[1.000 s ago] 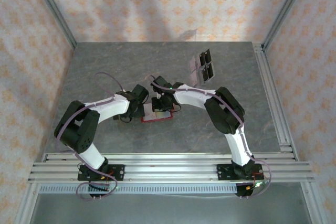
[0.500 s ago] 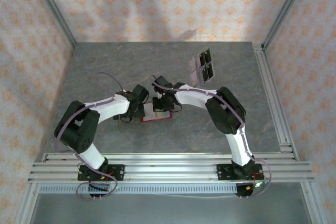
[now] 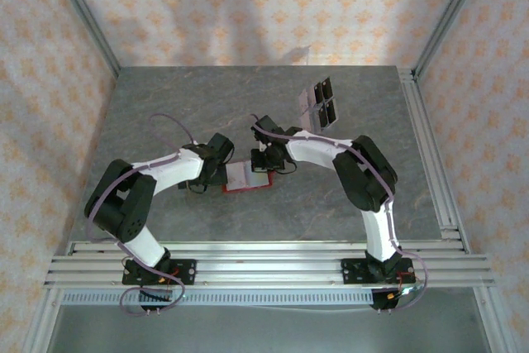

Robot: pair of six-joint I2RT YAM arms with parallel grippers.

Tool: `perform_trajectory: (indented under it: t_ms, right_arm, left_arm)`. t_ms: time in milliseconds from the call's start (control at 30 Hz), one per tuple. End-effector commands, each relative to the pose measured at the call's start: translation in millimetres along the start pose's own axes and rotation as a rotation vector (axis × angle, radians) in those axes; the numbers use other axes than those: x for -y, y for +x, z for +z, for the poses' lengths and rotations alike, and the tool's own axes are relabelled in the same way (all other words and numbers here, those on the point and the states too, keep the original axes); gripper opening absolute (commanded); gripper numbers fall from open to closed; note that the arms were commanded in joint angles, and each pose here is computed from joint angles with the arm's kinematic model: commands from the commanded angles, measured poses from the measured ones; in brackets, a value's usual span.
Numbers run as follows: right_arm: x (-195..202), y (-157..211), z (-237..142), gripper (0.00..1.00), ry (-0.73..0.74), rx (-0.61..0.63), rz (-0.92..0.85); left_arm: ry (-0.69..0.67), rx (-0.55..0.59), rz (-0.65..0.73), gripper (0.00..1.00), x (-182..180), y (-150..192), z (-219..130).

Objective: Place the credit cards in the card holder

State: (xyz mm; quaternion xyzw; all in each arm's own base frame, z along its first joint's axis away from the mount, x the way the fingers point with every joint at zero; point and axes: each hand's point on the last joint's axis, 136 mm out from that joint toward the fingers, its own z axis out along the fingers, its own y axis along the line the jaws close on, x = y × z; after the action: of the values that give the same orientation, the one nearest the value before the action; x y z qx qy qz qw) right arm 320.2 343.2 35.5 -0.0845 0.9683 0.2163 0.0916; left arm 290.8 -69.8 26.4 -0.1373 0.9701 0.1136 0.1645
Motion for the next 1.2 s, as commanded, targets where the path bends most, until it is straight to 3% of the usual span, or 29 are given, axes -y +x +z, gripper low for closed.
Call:
perform_trajectory:
  t_ms: [0, 333, 667, 1167]
  right_arm:
    - [-19.2, -8.9, -27.4, 0.00, -0.034, 0.044, -0.022]
    - [-45.1, -7.3, -14.4, 0.00, -0.046, 0.013, -0.077]
    - [-31.8, 4.6, 9.8, 0.00, 0.001, -0.031, -0.067]
    - [-23.0, 10.2, 16.0, 0.00, 0.032, -0.041, -0.064]
  left_arm:
    - [0.011, 0.054, -0.026, 1.00, -5.6, -21.2, -17.6]
    - [-0.024, 0.033, -0.029, 1.00, -17.4, -25.0, -9.5]
    - [-0.006, 0.006, -0.012, 1.00, -11.9, -17.5, -0.3]
    - [0.021, -0.027, 0.004, 0.99, -2.8, -10.1, 9.9]
